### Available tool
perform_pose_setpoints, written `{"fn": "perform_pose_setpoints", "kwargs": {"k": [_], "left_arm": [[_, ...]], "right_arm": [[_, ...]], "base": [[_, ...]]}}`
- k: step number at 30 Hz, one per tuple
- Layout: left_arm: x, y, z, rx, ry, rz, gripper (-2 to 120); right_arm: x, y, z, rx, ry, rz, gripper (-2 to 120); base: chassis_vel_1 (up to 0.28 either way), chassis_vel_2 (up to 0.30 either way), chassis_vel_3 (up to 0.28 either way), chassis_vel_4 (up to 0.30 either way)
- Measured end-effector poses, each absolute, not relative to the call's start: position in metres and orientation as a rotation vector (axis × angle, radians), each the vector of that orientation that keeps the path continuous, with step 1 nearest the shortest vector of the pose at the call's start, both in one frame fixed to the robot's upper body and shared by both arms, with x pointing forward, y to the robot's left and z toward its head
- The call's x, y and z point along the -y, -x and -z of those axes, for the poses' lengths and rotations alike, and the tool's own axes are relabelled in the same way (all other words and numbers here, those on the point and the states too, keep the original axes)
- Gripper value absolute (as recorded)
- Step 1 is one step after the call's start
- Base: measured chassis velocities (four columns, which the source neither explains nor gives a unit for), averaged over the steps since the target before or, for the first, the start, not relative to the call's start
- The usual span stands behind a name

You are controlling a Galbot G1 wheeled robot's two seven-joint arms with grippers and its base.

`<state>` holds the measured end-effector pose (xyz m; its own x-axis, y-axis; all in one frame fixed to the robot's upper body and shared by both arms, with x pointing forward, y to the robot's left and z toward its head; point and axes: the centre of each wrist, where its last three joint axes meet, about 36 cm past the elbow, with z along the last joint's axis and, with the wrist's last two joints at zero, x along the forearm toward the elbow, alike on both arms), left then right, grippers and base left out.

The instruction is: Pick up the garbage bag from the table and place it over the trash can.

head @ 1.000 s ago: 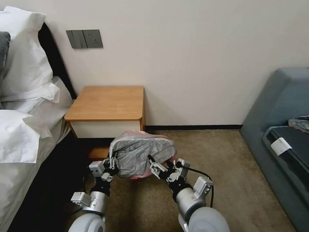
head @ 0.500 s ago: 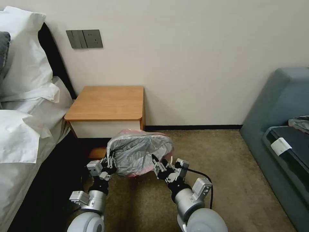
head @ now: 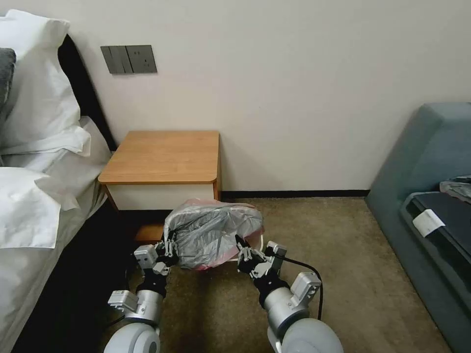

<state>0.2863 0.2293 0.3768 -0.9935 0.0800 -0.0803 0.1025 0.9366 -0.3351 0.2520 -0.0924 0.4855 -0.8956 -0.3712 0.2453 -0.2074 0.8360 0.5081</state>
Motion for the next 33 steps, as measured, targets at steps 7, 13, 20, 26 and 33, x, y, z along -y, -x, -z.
{"fn": "perform_pose_setpoints", "kwargs": {"k": [7,13,20,26,33], "left_arm": [[-0.226,-0.287,-0.377,-3.020,-0.139,0.517,4],[-0.225,-0.288,-0.379,-3.016,-0.124,0.519,4],[-0.223,-0.288,-0.379,-3.014,-0.108,0.528,4],[-0.222,-0.289,-0.379,-3.011,-0.110,0.534,4],[-0.216,-0.288,-0.384,-3.004,-0.102,0.654,4]], "right_arm": [[0.087,-0.233,-0.500,2.757,-0.291,0.474,0],[0.087,-0.224,-0.497,2.779,-0.212,0.362,0],[0.093,-0.216,-0.492,2.723,-0.223,0.373,0],[0.096,-0.212,-0.493,2.711,-0.234,0.383,0],[0.098,-0.209,-0.491,2.702,-0.226,0.384,0]], "base": [[0.000,0.000,0.000,0.000],[0.000,0.000,0.000,0.000],[0.000,0.000,0.000,0.000],[0.000,0.000,0.000,0.000],[0.000,0.000,0.000,0.000]]}}
